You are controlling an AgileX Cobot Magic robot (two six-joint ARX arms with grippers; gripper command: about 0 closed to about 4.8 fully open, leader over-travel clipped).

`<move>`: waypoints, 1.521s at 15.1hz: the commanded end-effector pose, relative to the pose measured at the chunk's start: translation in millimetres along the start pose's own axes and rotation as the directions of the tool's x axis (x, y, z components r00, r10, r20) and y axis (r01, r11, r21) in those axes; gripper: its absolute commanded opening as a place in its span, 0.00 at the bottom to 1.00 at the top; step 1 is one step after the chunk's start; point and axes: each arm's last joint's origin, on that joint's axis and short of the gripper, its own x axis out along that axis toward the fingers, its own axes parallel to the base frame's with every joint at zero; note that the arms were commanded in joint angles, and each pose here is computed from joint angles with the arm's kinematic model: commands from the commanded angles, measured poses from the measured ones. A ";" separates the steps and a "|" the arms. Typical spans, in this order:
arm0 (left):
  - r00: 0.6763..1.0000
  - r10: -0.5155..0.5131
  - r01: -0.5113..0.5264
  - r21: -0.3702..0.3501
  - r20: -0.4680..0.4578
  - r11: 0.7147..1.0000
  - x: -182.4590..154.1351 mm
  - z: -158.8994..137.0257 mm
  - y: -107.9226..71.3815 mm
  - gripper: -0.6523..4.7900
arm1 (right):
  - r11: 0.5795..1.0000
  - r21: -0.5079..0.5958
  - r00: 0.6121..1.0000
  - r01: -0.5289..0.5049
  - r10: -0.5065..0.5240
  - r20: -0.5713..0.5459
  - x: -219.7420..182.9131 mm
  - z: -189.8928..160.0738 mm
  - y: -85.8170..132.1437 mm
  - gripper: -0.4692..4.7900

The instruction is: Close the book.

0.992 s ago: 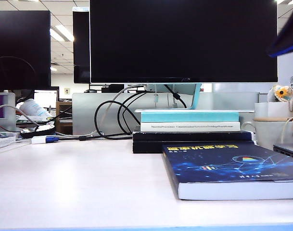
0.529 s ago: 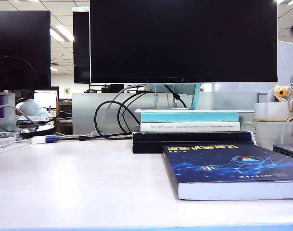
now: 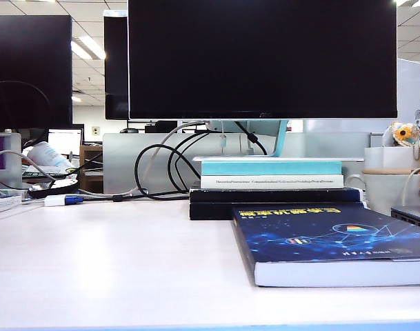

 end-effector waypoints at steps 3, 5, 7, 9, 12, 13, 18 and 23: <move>0.982 0.183 -0.180 -0.074 0.041 0.981 -8.6 -43.7 1.7 0.11 | 0.996 -0.010 0.977 0.092 -0.088 0.193 -32.7 5.2 -3.2 0.08; 0.970 0.209 -0.179 -0.226 0.120 0.958 -13.3 -33.8 4.3 0.11 | 0.994 -0.043 0.976 0.097 -0.087 0.202 -36.3 -2.4 -4.0 0.08; 0.980 0.142 -0.099 -0.274 0.141 0.957 -8.7 -36.1 1.1 0.11 | 0.996 -0.029 0.979 0.085 -0.078 0.189 -31.1 -9.0 -4.3 0.08; 0.972 0.214 -0.176 -0.309 0.093 0.935 2.3 -53.8 -1.1 0.11 | 0.999 -0.001 0.976 0.034 -0.033 0.213 -22.6 -15.0 -3.5 0.08; 0.975 0.199 -0.164 -0.278 0.102 0.946 19.5 -77.7 -8.0 0.11 | 1.000 0.008 0.978 0.029 -0.030 0.208 -17.3 -20.9 -3.9 0.08; 0.977 0.193 -0.165 -0.247 0.091 0.955 26.3 -90.4 -11.1 0.11 | 0.999 0.011 0.979 0.034 -0.035 0.200 -14.0 -25.1 -4.4 0.08; 0.980 0.182 -0.164 -0.185 0.084 0.969 39.7 -120.1 -17.7 0.11 | 0.996 0.088 0.969 0.013 -0.034 0.246 13.4 -58.5 -7.4 0.08; 0.981 0.182 -0.169 -0.156 0.072 0.973 46.2 -140.4 -21.5 0.11 | 0.996 0.084 0.985 0.028 -0.042 0.166 32.3 -100.2 -11.3 0.08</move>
